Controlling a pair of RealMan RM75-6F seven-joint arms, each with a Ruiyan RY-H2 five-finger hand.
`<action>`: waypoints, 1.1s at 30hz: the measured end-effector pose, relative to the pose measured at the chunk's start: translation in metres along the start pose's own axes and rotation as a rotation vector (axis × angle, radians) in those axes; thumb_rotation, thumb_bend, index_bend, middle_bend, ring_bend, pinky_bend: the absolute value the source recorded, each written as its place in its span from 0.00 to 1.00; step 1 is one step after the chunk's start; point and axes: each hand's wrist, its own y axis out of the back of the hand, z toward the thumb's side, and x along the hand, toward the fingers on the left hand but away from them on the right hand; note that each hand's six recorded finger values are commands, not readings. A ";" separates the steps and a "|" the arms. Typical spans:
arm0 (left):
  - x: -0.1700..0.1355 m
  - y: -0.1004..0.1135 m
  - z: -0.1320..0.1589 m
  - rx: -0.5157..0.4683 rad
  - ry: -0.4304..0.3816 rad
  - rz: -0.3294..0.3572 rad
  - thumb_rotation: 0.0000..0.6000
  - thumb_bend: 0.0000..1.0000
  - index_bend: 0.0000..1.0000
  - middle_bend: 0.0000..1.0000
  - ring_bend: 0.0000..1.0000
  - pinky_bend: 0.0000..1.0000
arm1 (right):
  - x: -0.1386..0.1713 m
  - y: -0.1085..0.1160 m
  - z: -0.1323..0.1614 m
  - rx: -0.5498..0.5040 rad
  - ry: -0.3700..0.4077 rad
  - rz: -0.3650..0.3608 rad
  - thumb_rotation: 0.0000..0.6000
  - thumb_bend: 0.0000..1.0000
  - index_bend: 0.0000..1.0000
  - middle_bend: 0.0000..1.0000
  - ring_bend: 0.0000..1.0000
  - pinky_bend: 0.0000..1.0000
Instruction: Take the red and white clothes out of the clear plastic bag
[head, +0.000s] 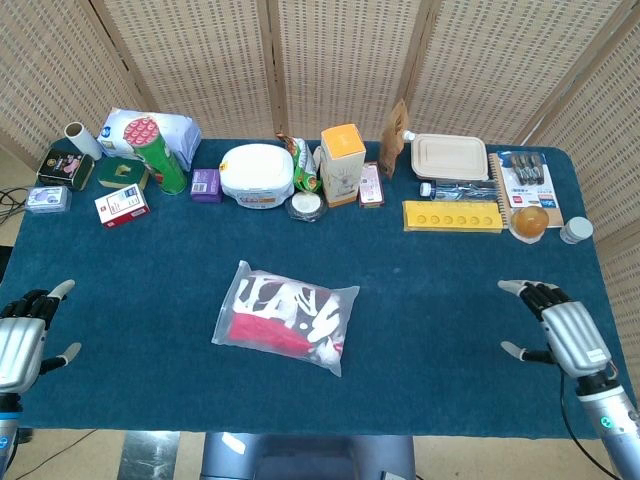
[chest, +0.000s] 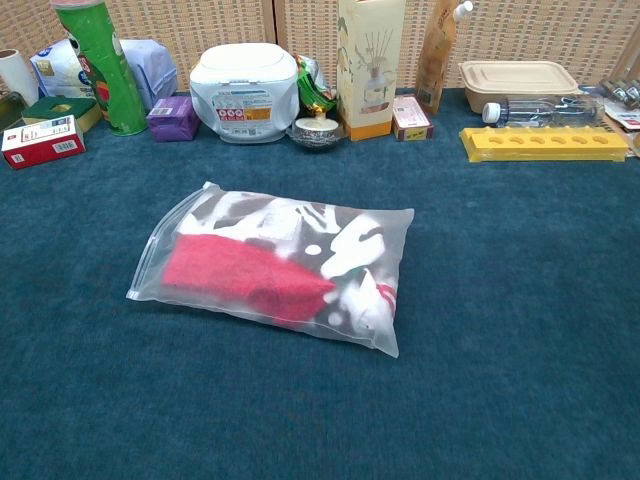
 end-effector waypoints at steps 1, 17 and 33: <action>0.001 0.000 0.000 0.001 0.001 0.000 0.97 0.16 0.16 0.33 0.24 0.32 | -0.006 -0.001 0.005 -0.009 0.026 0.013 1.00 0.17 0.19 0.27 0.26 0.25; 0.017 0.002 -0.005 0.026 0.010 -0.007 0.97 0.16 0.16 0.33 0.24 0.32 | -0.083 -0.049 0.120 -0.075 0.313 0.281 1.00 0.07 0.02 0.17 0.24 0.26; 0.020 0.000 -0.018 0.018 0.033 -0.011 0.97 0.16 0.16 0.33 0.24 0.32 | -0.132 -0.095 0.180 -0.004 0.301 0.403 1.00 0.06 0.00 0.03 0.11 0.19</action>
